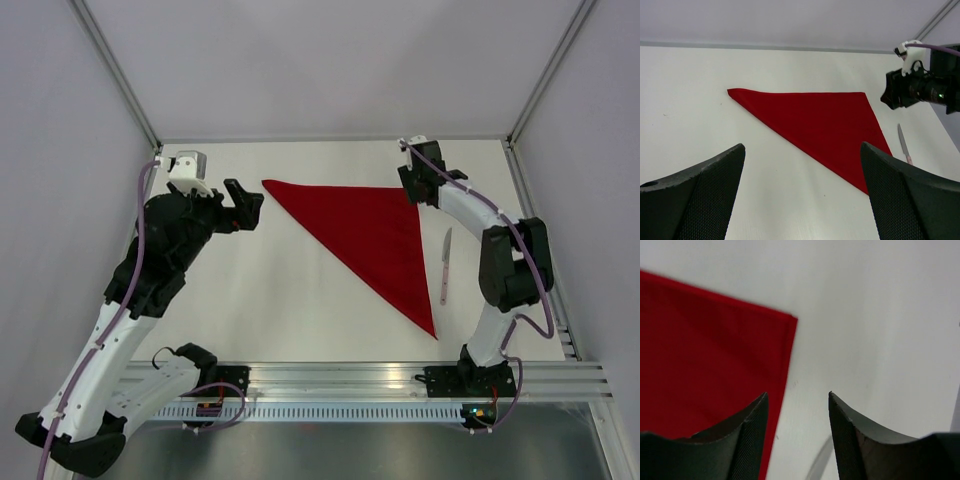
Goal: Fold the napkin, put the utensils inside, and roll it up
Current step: Fold the napkin, then grab a utensil with the right arm
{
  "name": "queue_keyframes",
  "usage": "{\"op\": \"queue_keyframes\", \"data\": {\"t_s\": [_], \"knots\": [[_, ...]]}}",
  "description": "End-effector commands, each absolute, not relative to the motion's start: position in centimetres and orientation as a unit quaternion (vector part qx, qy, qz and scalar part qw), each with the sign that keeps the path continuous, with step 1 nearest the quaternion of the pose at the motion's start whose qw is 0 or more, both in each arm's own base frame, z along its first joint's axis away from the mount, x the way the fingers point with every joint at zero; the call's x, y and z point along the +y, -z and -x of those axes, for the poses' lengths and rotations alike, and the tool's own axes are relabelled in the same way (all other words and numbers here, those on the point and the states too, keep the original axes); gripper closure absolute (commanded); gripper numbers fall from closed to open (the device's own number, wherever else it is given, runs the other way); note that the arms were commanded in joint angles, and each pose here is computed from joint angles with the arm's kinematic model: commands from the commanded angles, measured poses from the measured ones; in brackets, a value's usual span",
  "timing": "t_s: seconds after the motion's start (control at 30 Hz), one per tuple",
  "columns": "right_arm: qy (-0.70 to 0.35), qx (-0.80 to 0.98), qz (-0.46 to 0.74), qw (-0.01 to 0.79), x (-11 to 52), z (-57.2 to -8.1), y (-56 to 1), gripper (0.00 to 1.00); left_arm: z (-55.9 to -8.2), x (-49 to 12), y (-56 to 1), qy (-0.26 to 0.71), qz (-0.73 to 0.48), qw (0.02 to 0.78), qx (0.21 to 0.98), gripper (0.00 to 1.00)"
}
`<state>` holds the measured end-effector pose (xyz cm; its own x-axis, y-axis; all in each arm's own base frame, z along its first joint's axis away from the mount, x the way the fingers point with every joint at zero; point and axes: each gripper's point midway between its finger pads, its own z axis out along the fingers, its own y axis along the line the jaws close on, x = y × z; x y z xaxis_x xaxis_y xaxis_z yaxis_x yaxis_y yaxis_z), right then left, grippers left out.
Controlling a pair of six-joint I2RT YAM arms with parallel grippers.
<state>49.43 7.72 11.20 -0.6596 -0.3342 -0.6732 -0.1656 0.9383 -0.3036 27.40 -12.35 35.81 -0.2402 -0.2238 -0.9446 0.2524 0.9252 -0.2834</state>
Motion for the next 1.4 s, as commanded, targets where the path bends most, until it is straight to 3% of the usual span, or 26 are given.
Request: {"op": "queue_keyframes", "data": {"t_s": [0.0, 0.1, 0.33, 1.13, 1.37], "knots": [[0.112, 0.927, 0.113, 0.340, 4.4, -43.3, -11.4, 0.44, -27.2, -13.1, -36.5, 0.223, -0.007, 0.623, 0.750, 0.00], [0.104, 0.945, 0.113, 0.289, 2.2, -37.8, -8.4, 0.45, -27.1, -13.4, -36.3, 0.231, -0.009, 0.621, 0.749, 0.00], [0.080, 0.964, 0.123, 0.222, 0.7, -31.3, -5.5, 0.49, -26.9, -14.0, -35.7, 0.249, -0.014, 0.615, 0.748, 0.00], [0.018, 0.989, 0.110, 0.095, 0.1, -28.5, -1.8, 0.53, -26.7, -14.2, -35.4, 0.254, -0.013, 0.611, 0.749, 0.00], [-0.015, 0.992, 0.103, 0.066, 0.2, -28.4, -0.4, 0.59, -26.8, -14.2, -35.4, 0.254, -0.013, 0.612, 0.748, 0.00]]}}
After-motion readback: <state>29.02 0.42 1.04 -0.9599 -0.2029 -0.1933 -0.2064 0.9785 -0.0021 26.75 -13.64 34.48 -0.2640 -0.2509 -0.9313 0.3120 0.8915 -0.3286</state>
